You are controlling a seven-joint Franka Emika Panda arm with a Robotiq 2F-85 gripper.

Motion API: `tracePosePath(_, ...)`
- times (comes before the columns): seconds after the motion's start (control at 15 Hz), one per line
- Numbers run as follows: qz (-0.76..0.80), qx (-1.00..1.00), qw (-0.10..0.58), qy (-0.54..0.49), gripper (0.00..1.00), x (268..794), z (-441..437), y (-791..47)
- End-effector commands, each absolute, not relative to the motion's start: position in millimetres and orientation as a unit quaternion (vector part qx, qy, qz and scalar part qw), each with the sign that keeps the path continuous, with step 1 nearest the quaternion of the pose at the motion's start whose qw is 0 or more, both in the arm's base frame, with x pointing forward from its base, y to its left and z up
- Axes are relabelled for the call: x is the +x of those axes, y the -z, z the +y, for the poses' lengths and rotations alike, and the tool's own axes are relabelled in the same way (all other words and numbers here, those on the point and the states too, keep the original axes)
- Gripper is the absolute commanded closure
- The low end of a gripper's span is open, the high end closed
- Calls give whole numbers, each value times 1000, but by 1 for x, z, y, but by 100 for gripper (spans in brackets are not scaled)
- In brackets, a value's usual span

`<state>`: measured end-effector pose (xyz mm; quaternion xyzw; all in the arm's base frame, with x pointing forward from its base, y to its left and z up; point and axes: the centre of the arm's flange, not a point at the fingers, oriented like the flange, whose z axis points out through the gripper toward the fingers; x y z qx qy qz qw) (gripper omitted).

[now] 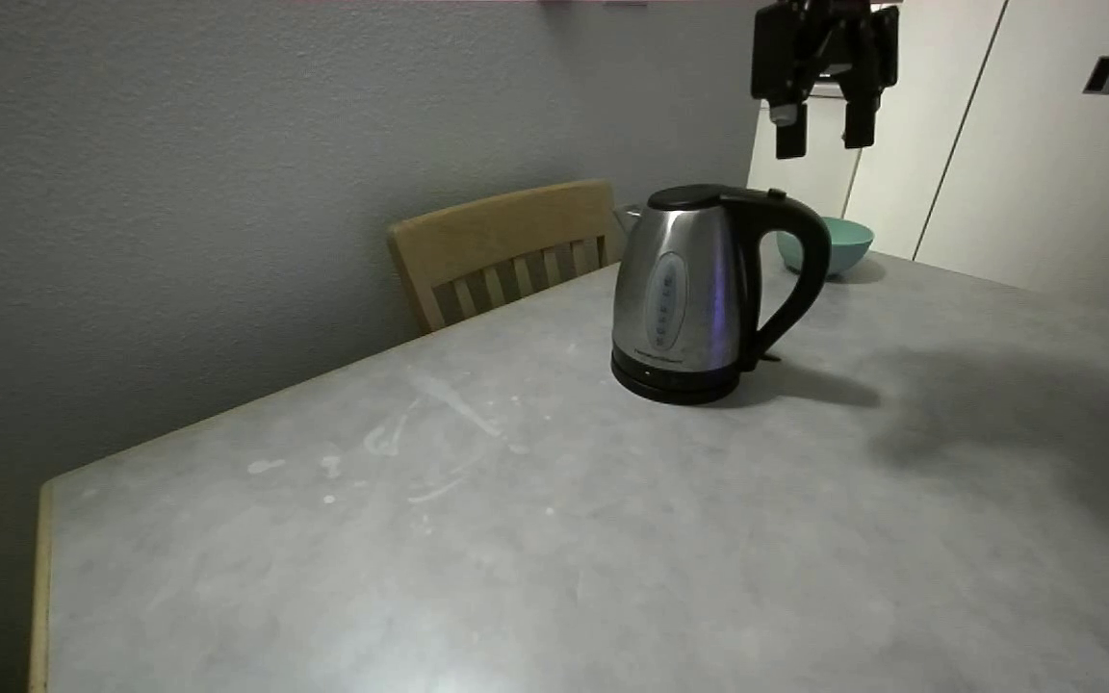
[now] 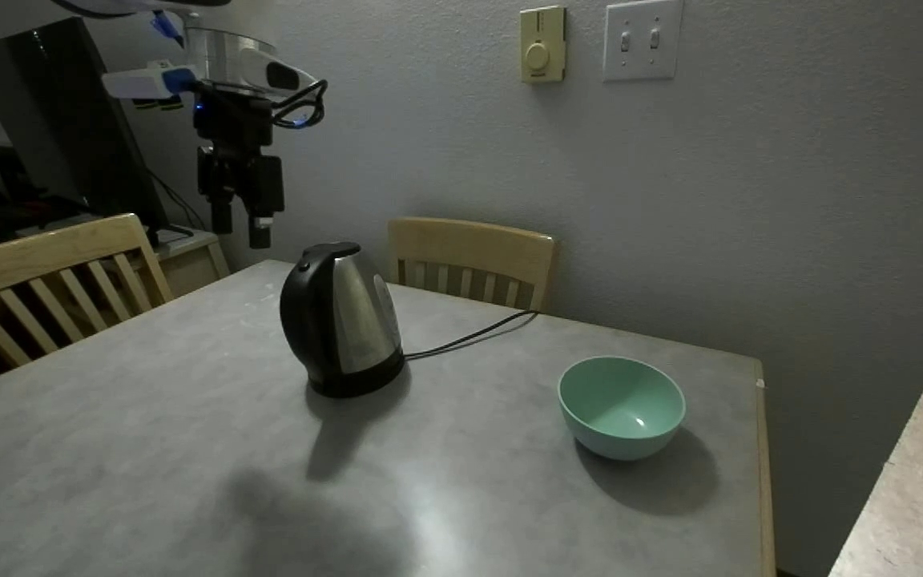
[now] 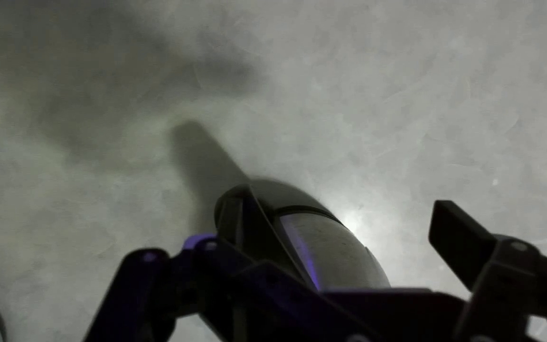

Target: Close the kettle

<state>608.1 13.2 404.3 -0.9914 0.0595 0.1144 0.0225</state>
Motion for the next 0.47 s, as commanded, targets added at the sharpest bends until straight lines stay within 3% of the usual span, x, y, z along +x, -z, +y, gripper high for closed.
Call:
tracePosePath(0.0,37,-990,14,-135,0,613,20,-402)
tracePosePath(0.4,43,-990,20,-133,0,605,25,-401)
